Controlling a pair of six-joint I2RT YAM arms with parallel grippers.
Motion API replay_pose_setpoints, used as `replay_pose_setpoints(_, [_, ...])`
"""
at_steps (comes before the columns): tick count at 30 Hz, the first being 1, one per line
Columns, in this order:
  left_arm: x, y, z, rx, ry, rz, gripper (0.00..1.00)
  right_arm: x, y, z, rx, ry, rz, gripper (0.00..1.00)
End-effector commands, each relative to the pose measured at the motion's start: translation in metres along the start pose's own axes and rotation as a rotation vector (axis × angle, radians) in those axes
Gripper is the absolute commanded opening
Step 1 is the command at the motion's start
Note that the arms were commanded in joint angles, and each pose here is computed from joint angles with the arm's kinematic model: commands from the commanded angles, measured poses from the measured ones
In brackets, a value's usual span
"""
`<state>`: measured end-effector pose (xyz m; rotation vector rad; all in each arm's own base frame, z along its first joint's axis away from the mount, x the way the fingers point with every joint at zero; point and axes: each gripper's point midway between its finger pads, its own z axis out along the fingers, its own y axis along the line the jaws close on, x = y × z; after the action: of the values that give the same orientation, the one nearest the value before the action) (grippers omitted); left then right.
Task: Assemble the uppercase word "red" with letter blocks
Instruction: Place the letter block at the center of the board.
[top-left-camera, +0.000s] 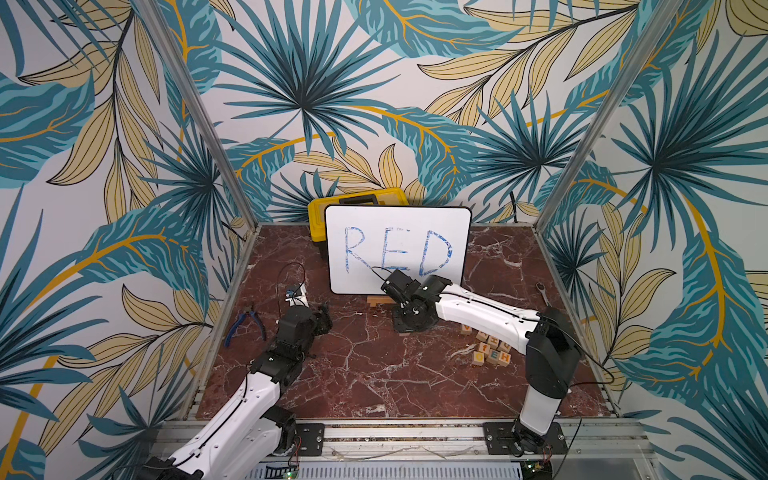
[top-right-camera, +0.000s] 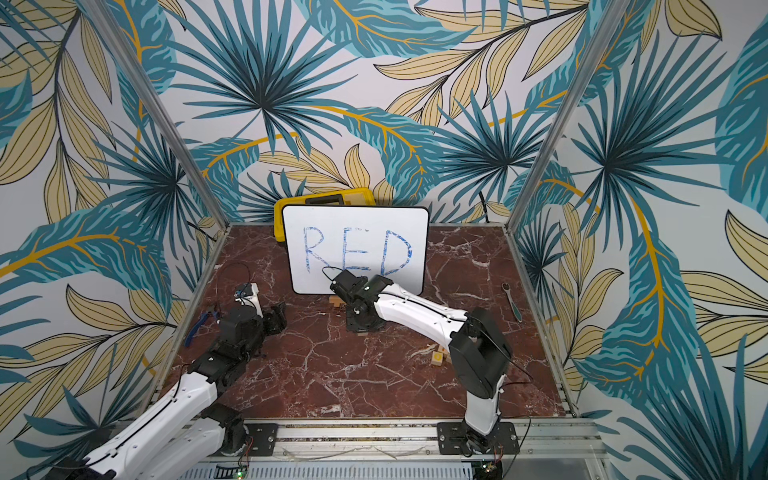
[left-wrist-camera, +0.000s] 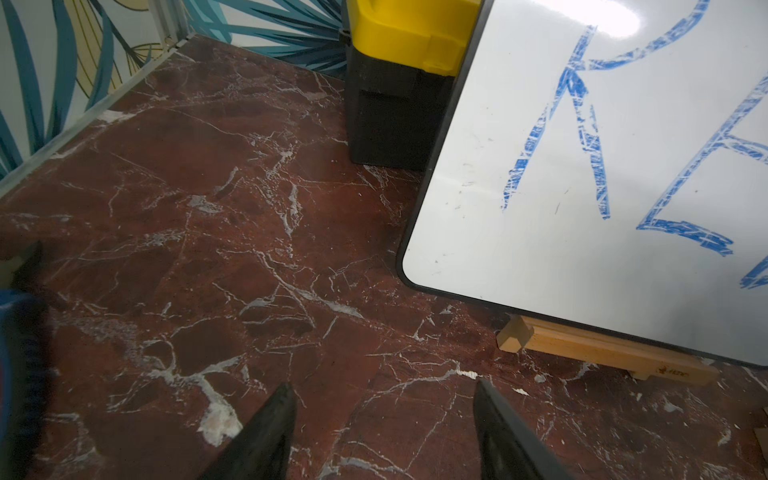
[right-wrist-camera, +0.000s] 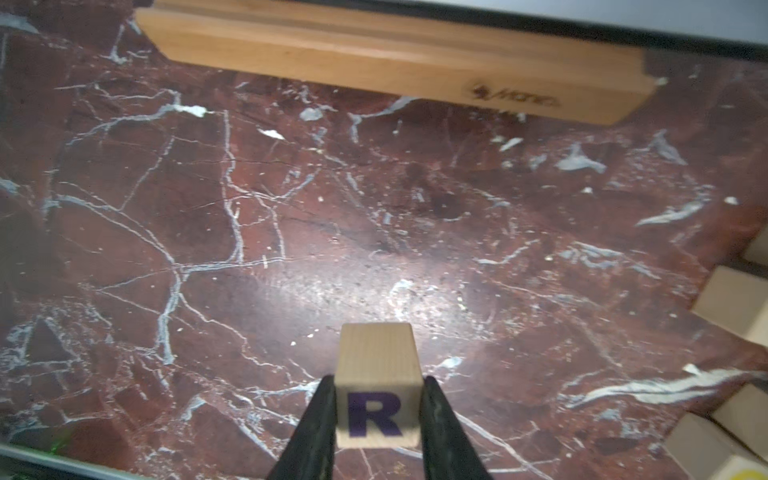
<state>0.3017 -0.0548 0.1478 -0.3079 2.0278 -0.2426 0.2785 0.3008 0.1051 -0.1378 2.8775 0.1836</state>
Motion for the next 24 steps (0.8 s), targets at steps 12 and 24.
replay_pose_setpoints(12, [0.014, 0.021, 0.014, -0.064, 0.07, -0.034, 0.68, 0.01, 0.057, 0.024, 0.014, 0.07, 0.045, 0.29])
replay_pose_setpoints(24, [0.011, 0.026, 0.021, -0.071, 0.093, -0.066, 0.67, 0.012, 0.072, 0.03, 0.115, 0.087, 0.079, 0.32])
